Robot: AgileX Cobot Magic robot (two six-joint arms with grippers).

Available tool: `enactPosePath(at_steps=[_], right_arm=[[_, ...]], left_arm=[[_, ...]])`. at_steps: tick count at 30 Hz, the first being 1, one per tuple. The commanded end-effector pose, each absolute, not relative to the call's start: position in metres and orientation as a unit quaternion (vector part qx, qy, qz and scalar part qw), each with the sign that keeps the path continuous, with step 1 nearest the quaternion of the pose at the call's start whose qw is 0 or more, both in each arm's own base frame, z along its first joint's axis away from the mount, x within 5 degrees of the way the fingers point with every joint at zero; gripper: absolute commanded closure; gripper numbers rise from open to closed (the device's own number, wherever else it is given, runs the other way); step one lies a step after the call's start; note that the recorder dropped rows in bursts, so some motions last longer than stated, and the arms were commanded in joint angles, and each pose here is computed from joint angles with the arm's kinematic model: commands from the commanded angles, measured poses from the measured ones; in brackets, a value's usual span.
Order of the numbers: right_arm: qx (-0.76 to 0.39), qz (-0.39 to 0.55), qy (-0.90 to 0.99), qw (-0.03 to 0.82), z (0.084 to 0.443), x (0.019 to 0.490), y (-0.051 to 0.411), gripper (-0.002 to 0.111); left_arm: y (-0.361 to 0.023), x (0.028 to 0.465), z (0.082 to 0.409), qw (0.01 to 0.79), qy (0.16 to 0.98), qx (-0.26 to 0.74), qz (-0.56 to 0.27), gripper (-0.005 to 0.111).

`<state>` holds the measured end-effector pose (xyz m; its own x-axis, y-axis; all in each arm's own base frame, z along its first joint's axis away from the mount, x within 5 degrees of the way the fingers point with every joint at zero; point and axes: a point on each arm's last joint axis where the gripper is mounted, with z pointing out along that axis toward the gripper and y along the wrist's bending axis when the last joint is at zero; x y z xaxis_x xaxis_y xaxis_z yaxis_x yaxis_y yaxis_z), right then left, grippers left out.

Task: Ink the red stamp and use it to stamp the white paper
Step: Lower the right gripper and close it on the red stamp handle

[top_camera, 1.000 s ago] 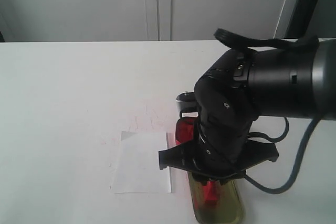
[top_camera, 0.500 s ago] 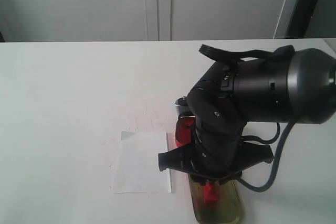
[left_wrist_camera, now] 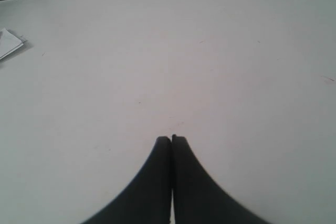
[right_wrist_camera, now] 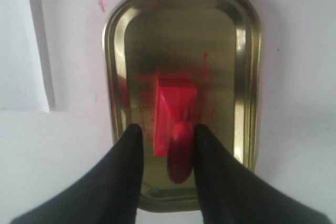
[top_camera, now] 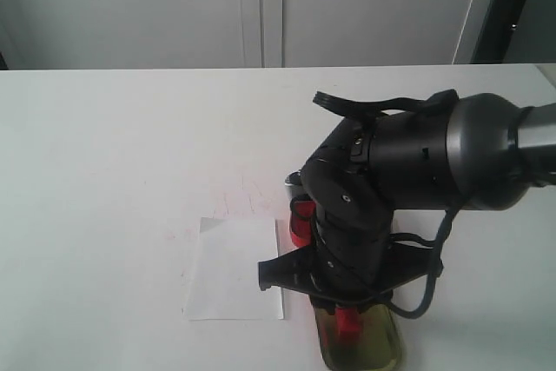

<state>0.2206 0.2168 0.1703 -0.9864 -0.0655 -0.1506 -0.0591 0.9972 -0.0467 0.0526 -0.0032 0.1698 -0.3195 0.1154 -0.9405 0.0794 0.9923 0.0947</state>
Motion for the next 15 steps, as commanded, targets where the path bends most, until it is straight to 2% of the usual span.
enactPosePath(at_steps=[1, 15], right_arm=[[-0.028, -0.018, 0.996, 0.077, 0.170, 0.222, 0.219, 0.077], [-0.023, -0.020, 0.997, 0.065, 0.160, 0.222, 0.221, 0.077]], left_arm=[[-0.003, 0.052, 0.169, 0.580, 0.812, 0.060, 0.016, 0.107], [-0.003, 0.052, 0.169, 0.580, 0.812, 0.060, 0.016, 0.107]])
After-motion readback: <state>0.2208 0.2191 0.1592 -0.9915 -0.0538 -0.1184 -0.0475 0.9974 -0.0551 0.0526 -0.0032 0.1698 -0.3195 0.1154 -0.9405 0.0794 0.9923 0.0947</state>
